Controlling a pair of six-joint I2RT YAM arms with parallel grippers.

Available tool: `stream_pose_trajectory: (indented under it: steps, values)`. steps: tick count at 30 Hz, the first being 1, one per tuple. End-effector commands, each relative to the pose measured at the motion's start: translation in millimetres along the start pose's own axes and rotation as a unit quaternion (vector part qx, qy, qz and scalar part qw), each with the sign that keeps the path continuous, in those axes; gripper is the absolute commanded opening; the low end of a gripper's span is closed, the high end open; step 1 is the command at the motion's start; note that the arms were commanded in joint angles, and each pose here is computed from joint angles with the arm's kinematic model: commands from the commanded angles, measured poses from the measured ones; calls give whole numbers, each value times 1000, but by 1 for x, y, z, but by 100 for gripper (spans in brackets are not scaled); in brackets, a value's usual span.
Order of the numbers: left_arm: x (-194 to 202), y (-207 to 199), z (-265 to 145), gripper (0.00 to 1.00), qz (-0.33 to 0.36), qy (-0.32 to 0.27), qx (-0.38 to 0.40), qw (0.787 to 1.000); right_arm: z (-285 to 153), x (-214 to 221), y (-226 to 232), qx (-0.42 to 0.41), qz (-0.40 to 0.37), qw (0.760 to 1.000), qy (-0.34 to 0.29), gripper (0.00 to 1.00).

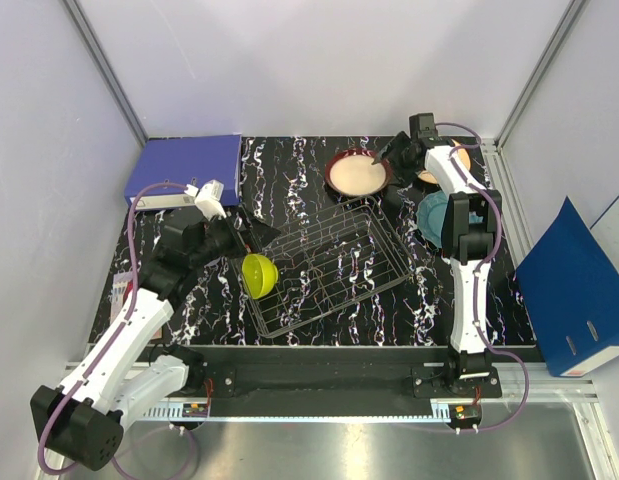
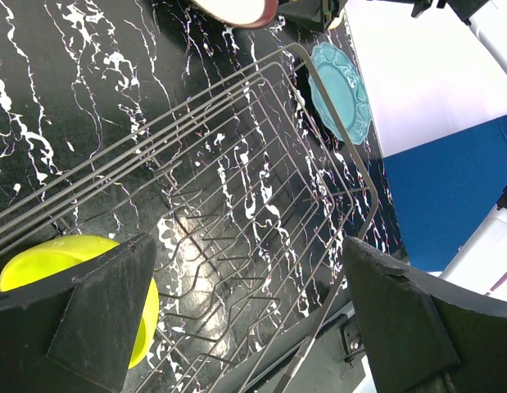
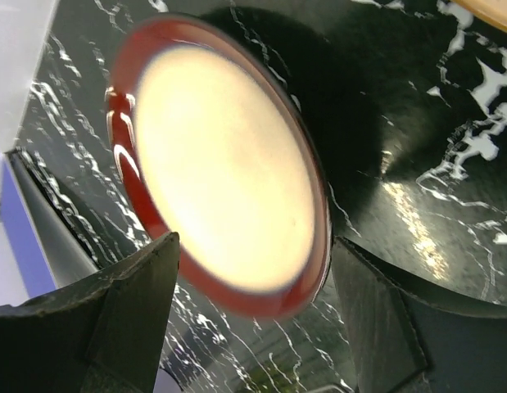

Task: Unload the mixed dishes from the dish rack
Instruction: Place the plate at the center of the board, then pick up the bowl from the dish rack.

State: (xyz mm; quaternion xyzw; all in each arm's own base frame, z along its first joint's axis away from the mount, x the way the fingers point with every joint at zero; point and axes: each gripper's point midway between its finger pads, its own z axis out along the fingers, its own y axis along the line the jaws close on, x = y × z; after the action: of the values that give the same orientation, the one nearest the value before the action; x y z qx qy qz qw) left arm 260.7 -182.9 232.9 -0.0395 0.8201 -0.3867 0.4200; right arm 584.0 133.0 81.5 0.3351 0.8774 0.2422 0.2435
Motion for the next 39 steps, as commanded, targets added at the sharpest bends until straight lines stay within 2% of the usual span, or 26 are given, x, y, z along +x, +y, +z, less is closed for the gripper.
stream_pose_trajectory:
  steps: [1, 7, 10, 13, 14, 16, 17, 22, 25, 27, 28, 29, 33, 39]
  values:
    - [-3, -10, -2, 99, 7, 1, 21, 1000, -41, -17, 37, -33, -21, 999, -32, 81]
    - [1, -6, -3, 99, 7, 3, 18, 1000, -31, -9, 24, -18, -18, 999, -22, 81]
    - [0, -4, -3, 99, 12, -1, 13, 1000, -40, -11, 25, -19, -24, 999, -32, 80]
    - [-9, -2, -8, 99, 31, -15, -3, 999, -72, -17, 51, -81, -34, 993, -78, 80]
    - [-10, 0, -10, 99, 42, -16, -12, 999, -99, -22, 67, -123, -42, 985, -114, 80]
    - [-22, -1, -15, 99, 58, -34, -24, 997, -128, -19, 87, -159, -63, 976, -138, 81]
    - [-23, 1, -18, 99, 70, -34, -33, 996, -157, -20, 101, -178, -77, 968, -161, 81]
    - [-36, 3, -30, 99, 85, -58, -59, 993, -234, 20, 139, -234, -145, 939, -204, 81]
    - [-34, 8, -38, 99, 69, -70, -71, 993, -261, 52, 136, -238, -176, 931, -215, 81]
    - [-32, 11, -43, 99, 62, -78, -79, 992, -267, 68, 116, -230, -174, 932, -221, 81]
    - [-34, 14, -50, 99, 57, -94, -89, 990, -254, 83, 96, -214, -181, 938, -206, 81]
    - [-31, 19, -54, 99, 54, -97, -99, 989, -268, 98, 98, -227, -195, 931, -209, 80]
    - [-24, 30, -71, 99, 47, -116, -127, 984, -269, 148, 73, -206, -245, 927, -195, 80]
    - [15, 24, -57, 99, 64, -61, -121, 989, -264, 198, 47, -194, -282, 924, -171, 80]
